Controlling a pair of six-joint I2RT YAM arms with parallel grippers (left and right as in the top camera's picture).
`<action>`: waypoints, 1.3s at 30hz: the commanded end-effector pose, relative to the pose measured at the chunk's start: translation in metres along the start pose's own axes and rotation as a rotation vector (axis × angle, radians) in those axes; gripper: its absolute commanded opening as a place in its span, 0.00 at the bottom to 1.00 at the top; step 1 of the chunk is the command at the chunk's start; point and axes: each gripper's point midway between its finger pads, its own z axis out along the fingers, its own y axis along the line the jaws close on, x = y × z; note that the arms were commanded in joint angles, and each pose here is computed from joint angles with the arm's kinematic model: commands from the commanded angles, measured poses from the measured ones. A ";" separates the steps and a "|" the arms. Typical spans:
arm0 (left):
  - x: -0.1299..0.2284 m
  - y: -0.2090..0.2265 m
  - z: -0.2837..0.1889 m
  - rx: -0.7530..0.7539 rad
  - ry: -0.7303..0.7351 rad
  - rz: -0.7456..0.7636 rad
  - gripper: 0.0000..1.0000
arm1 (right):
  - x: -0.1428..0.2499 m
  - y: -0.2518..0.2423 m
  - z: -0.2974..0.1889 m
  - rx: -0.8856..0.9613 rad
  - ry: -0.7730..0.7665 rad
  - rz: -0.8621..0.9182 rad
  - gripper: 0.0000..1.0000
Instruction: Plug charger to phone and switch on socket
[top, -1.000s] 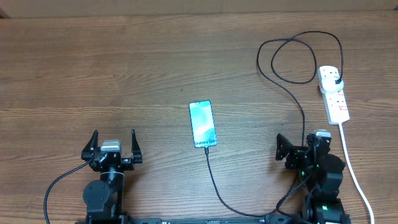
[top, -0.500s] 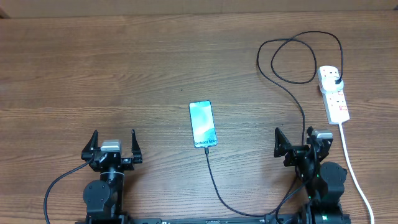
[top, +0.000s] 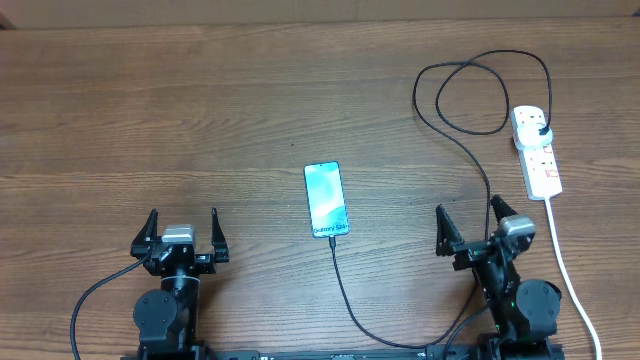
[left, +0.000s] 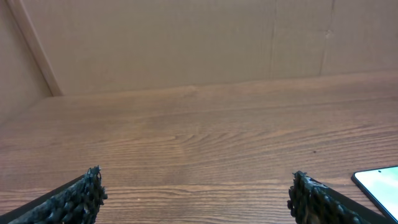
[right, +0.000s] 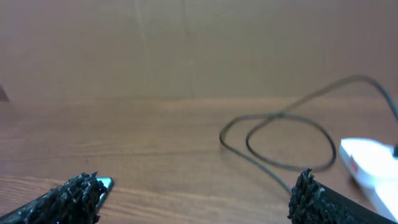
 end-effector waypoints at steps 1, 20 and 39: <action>-0.001 0.002 0.000 -0.006 -0.009 0.015 1.00 | -0.001 0.003 -0.001 -0.013 -0.019 -0.039 1.00; -0.001 0.002 0.000 -0.006 -0.009 0.015 0.99 | -0.002 0.007 -0.001 -0.030 -0.021 -0.002 1.00; -0.001 0.002 0.000 -0.006 -0.009 0.015 1.00 | -0.002 0.007 -0.001 -0.029 -0.021 -0.002 1.00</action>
